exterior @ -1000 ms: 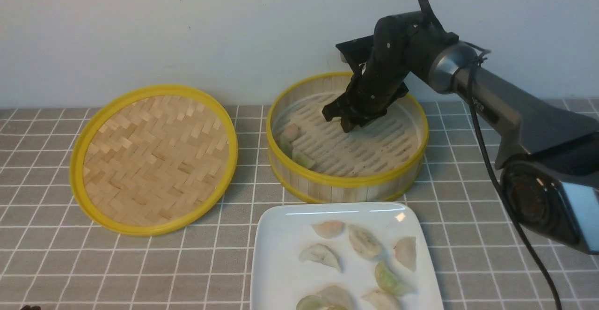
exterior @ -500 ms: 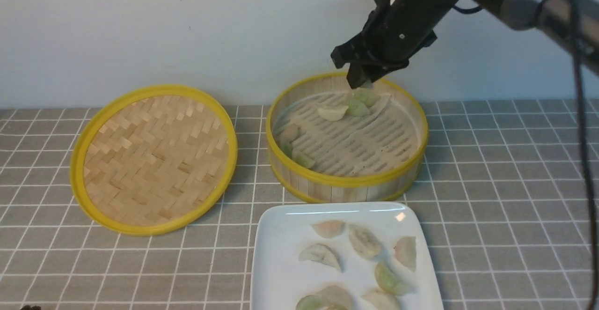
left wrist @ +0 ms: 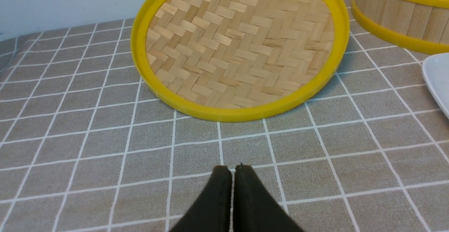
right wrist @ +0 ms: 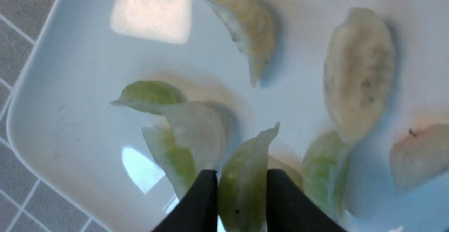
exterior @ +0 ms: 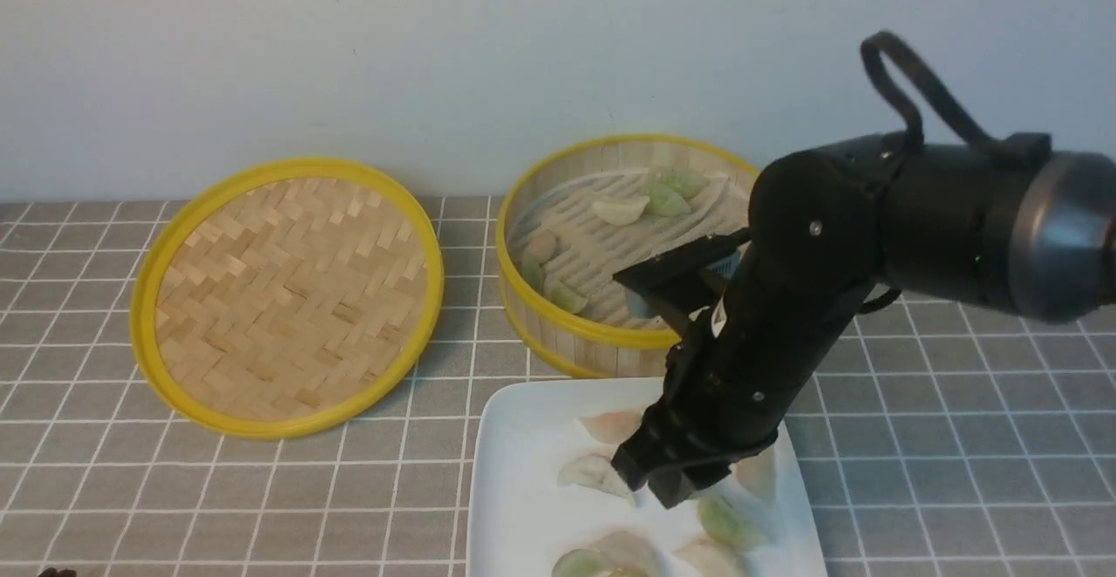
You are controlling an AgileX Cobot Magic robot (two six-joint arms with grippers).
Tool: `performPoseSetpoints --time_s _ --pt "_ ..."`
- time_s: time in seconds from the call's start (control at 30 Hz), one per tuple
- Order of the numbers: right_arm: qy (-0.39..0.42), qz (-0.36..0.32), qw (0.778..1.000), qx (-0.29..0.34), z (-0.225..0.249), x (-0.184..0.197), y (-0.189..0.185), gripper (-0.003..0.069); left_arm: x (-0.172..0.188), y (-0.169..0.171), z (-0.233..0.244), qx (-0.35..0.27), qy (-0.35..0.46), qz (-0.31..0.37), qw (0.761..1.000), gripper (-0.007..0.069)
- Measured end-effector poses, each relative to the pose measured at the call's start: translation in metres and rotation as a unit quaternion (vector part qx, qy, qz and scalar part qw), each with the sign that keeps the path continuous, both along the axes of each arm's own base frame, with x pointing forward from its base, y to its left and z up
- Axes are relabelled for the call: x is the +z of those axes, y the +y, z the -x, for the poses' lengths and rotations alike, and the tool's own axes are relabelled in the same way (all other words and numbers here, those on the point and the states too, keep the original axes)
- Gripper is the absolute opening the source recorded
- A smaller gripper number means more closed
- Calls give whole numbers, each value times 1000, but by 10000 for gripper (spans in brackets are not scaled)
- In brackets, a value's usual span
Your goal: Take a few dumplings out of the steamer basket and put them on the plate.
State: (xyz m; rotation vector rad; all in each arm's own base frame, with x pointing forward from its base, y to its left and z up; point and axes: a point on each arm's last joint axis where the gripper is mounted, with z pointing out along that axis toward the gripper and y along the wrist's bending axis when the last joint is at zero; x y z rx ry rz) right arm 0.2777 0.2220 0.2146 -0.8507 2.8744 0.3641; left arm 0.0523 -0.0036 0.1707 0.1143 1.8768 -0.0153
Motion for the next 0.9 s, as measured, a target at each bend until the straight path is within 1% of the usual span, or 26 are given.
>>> performPoseSetpoints --time_s 0.07,0.1,0.13,0.23,0.27,0.33,0.37,0.43,0.53,0.57,0.63,0.67,0.7,0.73,0.77,0.83,0.87,0.9 --pt "-3 -3 1000 -4 -3 -7 3 276 0 0 0 0 0 0 1000 -5" --pt "-4 -4 1000 -5 -3 -7 3 285 0 0 0 0 0 0 1000 -5" --pt "-8 -7 1000 -9 -5 -8 5 360 0 0 0 0 0 0 1000 -5" --pt "-13 -9 1000 -13 -6 -7 5 482 0 0 0 0 0 0 1000 -5" --pt "-16 -6 1000 -11 -6 -2 5 506 0 0 0 0 0 0 1000 -5" --pt "-17 -5 1000 -10 -6 4 4 509 0 0 0 0 0 0 1000 -5" --pt "-22 -7 1000 -10 -6 11 4 499 0 0 0 0 0 0 1000 -5" --pt "-51 -24 998 -12 -1 40 -1 405 0 0 0 0 0 0 1000 -5" --pt "-108 -58 992 -19 13 86 -13 225 0 0 0 0 0 0 1000 -5" --pt "-144 -73 987 -23 23 109 -22 134 0 0 0 0 0 0 1000 -5" --pt "-191 -89 977 -31 36 135 -36 51 0 0 0 0 0 0 1000 -5" --pt "-231 -105 966 -41 49 155 -49 24 0 0 0 0 0 0 1000 -5" --pt "-244 -110 962 -45 54 161 -54 16 0 0 0 0 0 0 1000 -5" --pt "-295 -132 944 -60 76 181 -74 -1 0 0 0 0 0 0 1000 -5" --pt "-329 -147 930 -68 93 191 -89 -8 0 0 0 0 0 0 1000 -5" --pt "-369 -172 910 -79 117 198 -108 -11 0 0 0 0 0 0 1000 -5" --pt "-400 -195 892 -86 133 198 -122 -13 0 0 0 0 0 0 1000 -5" --pt "-415 -205 882 -88 144 195 -130 -13 0 0 0 0 0 0 1000 -5"
